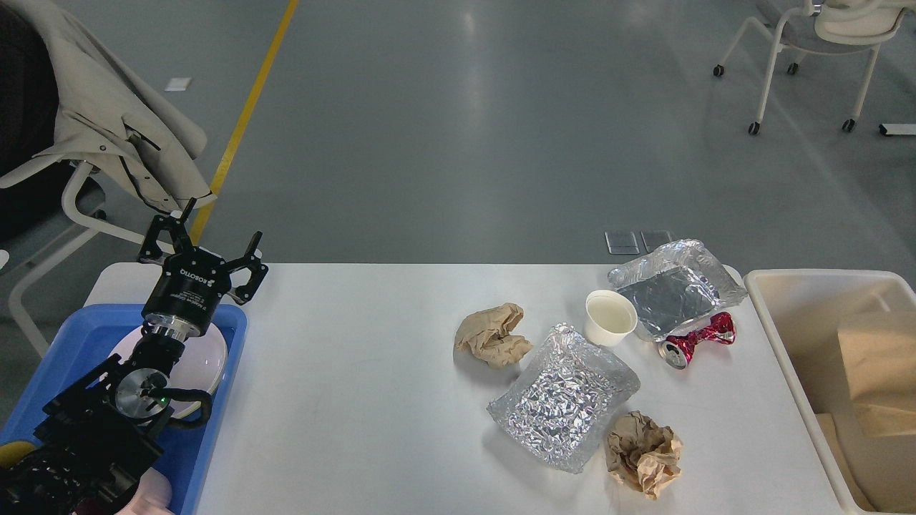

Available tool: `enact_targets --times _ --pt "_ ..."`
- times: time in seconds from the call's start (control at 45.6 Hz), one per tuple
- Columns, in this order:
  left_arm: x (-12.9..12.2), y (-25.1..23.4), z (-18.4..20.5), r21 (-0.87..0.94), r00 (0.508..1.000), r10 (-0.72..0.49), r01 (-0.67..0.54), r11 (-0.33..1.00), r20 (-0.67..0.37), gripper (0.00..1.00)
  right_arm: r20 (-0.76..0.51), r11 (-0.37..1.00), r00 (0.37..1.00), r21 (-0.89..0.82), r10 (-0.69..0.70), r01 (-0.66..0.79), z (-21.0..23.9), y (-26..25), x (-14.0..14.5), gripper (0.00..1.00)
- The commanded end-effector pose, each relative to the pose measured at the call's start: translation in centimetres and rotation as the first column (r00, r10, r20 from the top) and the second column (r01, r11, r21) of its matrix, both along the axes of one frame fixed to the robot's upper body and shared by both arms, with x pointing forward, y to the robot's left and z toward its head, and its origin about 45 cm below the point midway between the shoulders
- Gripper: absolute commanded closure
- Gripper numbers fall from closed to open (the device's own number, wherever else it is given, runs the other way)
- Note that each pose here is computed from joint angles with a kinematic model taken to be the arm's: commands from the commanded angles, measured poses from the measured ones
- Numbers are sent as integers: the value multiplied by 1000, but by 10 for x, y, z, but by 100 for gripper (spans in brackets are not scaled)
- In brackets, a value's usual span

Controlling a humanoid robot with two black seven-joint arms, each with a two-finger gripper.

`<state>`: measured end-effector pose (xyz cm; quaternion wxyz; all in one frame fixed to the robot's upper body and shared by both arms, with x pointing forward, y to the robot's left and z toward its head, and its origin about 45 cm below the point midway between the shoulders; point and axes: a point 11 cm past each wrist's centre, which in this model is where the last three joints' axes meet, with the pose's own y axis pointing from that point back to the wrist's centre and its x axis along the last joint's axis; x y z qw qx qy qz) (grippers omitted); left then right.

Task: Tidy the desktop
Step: 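Lift the brown paper bag with the right gripper toward the white bin, then reach the right gripper down to the clear plastic bag and grasp it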

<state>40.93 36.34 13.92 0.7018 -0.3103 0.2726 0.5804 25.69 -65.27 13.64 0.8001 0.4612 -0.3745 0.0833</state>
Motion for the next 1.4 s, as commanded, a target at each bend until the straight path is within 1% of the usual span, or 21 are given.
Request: enact_targets --times 0.0,0.022,0.044,0.066,0.088,0.11,0.175,0.329,0.373,0.438,0.526,0.614,0.636,0.745,0.921,1.052,1.074,1.162,1.249,1.315,1.381 --pt "0 0 0 0 1000 0 0 1000 0 0 3 1000 1000 15 3 -3 -10 7 -1 100" --pt "0 0 0 0 1000 0 0 1000 0 0 5 1000 1000 20 6 -6 -12 9 0 92" --pt "0 -1 0 -1 1000 -1 1 1000 0 0 5 1000 1000 22 9 -9 -13 11 1 73" --pt "1 0 1 0 1000 -1 1 1000 2 0 1 1000 1000 28 8 -8 -15 12 1 42" --pt "0 -1 0 -1 1000 -1 1 1000 0 0 2 1000 1000 29 10 -10 -16 13 1 2" --pt "0 0 0 0 1000 0 0 1000 0 0 0 999 1000 31 10 -10 -16 14 1 0" --pt "0 0 0 0 1000 0 0 1000 0 0 -8 999 1000 45 6 -6 -20 16 1 0" --pt "0 0 0 0 1000 0 0 1000 0 0 4 997 1000 77 17 -18 -20 27 12 0" --pt "1 -1 1 -1 1000 -1 1 1000 2 0 16 995 1000 99 25 -26 -17 34 23 0" --pt "0 -1 0 -1 1000 -1 1 1000 0 0 58 990 998 138 31 -39 3 46 51 0" --pt "0 -1 0 -1 1000 -1 1 1000 0 0 27 972 999 229 39 -44 36 68 75 0" --pt "0 0 0 0 1000 0 0 1000 0 0 -5 942 994 318 111 -103 85 113 105 0" --pt "1 -1 1 -1 1000 -1 1 1000 2 0 -33 922 984 355 177 -154 108 149 118 0" --pt "0 0 0 0 1000 0 0 1000 0 0 -100 884 939 382 329 -269 158 226 135 0" --pt "0 0 0 -1 1000 0 0 1000 -1 0 -219 801 852 506 477 -319 244 319 121 0" --pt "0 0 0 -1 1000 1 -1 1000 1 0 -255 688 746 637 615 -349 306 379 89 0" --pt "0 0 0 -1 1000 0 0 1000 0 0 -242 666 733 651 636 -363 317 386 84 0" --pt "0 0 0 -1 1000 1 -1 1000 1 0 -90 572 693 645 715 -507 366 410 74 0" --pt "0 0 0 -1 1000 1 -1 1000 1 0 -38 521 655 642 754 -562 385 423 57 0" --pt "0 0 0 -1 1000 1 -1 1000 1 0 -46 508 651 667 757 -544 378 421 48 0" --pt "0 0 0 -1 1000 1 -1 1000 1 0 -67 517 657 678 751 -522 368 416 47 0"
